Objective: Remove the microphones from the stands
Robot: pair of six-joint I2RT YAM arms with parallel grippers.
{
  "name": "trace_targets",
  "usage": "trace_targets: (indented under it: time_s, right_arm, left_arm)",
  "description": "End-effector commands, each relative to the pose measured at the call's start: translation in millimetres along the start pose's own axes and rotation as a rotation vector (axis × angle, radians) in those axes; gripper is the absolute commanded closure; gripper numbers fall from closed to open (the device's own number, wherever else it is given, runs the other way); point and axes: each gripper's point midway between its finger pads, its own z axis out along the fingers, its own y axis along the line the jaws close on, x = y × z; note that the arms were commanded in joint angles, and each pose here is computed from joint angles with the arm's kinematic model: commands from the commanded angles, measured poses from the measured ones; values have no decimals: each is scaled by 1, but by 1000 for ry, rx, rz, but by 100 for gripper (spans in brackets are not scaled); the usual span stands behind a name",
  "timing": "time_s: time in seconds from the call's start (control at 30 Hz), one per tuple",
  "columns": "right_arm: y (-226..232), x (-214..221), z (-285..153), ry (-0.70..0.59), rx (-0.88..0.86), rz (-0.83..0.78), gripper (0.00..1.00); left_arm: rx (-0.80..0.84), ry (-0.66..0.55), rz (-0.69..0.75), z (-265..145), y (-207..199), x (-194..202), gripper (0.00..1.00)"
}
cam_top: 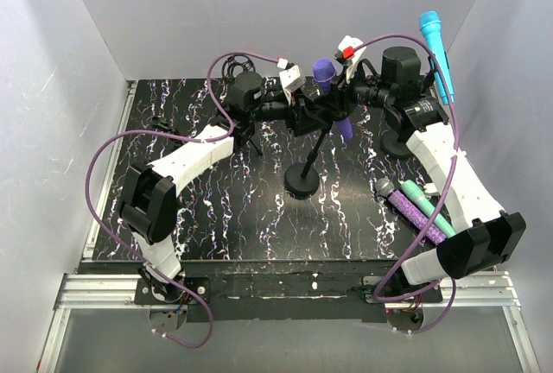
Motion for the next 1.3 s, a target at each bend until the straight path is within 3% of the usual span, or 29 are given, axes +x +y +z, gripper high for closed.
trace_targets:
  time_s: [0.0,0.07,0.17,0.2,0.27,0.4,0.53,0.57,0.67,0.9,1.27]
  right_arm:
    - [3,-28,-5,-68,-2,-14,99]
    - [4,-27,-4,-68,-6,-15,99]
    - [3,-27,-4,-69,-5,-11,99]
    - [3,-28,-4,-69,-6,-11,99]
    - [2,-27,-4,-68,-3,-12,99]
    - [2,-26,-3,-66,-5,-12,99]
    - [3,-26,-3,-66,-7,-11,99]
    - [3,-27,-3,-68,-5,-13,99]
    - [3,-26,-3,-67,-5,-13,99]
    - [7,-50,-9,-113,-18,-5,99]
    - [47,-206,-39,-402,-93,-107,99]
  left_arm:
    - [49,0,56,-7,-17,-16,100]
    - [54,4,53,-7,-18,-15,100]
    - [16,0,44,-7,-12,-15,52]
    - [2,-5,47,-7,-10,-16,46]
    - [-12,-9,61,-8,-8,-19,39]
    - [-15,-6,62,-7,-6,-19,37]
    - [1,-13,69,-7,-8,-21,47]
    - [11,-14,71,-6,-10,-21,55]
    - [34,-12,75,-6,-12,-22,100]
    - [35,1,64,-7,-12,-15,100]
    - [25,19,34,-6,-9,-4,100]
